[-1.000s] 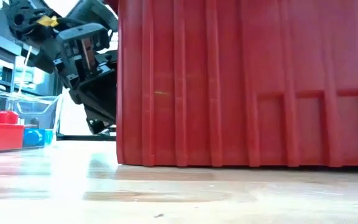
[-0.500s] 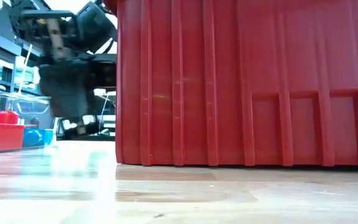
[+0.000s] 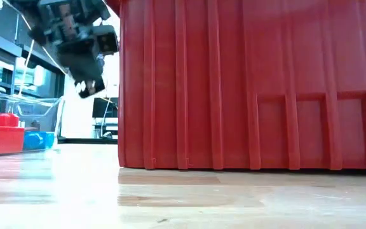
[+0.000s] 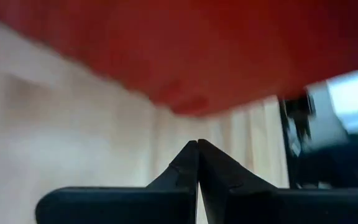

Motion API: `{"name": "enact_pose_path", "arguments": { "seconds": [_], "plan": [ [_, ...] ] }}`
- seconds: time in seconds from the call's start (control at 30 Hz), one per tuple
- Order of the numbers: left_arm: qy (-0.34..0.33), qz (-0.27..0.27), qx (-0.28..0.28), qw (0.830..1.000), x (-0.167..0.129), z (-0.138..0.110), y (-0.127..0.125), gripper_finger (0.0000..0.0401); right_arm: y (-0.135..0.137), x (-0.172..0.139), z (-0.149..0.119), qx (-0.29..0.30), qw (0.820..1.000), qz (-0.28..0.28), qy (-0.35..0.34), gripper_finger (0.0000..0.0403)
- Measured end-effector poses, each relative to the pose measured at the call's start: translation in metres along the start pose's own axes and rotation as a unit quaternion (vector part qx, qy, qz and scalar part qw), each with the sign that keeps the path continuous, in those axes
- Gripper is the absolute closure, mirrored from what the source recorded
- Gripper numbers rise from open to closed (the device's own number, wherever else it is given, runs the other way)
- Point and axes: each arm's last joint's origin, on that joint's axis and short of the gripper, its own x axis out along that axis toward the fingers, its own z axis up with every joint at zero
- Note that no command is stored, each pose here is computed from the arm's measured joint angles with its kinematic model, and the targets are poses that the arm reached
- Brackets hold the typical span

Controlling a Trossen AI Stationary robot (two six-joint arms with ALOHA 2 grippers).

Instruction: Sort Items/Unsort Items

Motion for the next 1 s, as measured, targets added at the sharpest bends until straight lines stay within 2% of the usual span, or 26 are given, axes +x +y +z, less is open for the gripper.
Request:
{"name": "enact_pose_path", "arguments": {
  "seconds": [0.1,0.2,0.3,0.37,0.47,0.6,0.7,0.83,1.0],
  "plan": [
    [-0.068,0.046,0.048,0.995,-0.038,0.028,-0.008,0.0401,0.0,0.0,0.001,0.009,1.0,0.002,-0.016,0.0403],
    [-0.097,0.113,0.11,0.983,-0.073,0.061,-0.018,0.0401,0.001,0.0,0.001,0.009,1.0,0.006,-0.018,0.0403],
    [-0.117,0.17,0.169,0.964,-0.096,0.1,-0.024,0.0401,0.002,0.0,0.001,0.009,1.0,0.01,-0.023,0.0403],
    [-0.127,0.198,0.204,0.95,-0.1,0.128,-0.02,0.0401,0.002,0.0,0.001,0.008,1.0,0.015,-0.023,0.0403],
    [-0.109,0.225,0.233,0.94,-0.085,0.172,0.003,0.0401,0.003,0.0,0.001,0.008,1.0,0.019,-0.024,0.0403],
    [-0.053,0.26,0.257,0.929,-0.042,0.222,0.043,0.0401,0.003,0.0,0.001,0.008,0.999,0.02,-0.025,0.0403],
    [-0.023,0.286,0.277,0.917,-0.01,0.25,0.064,0.0401,0.004,0.0,0.001,0.008,0.999,0.022,-0.024,0.0403],
    [0.015,0.281,0.305,0.91,0.026,0.268,0.078,0.0401,0.004,0.0,0.003,0.01,0.999,0.025,-0.026,0.0403],
    [0.054,0.286,0.334,0.896,0.065,0.269,0.089,0.0401,0.005,-0.001,0.01,0.031,0.998,0.028,-0.047,0.0403]
  ]
}}
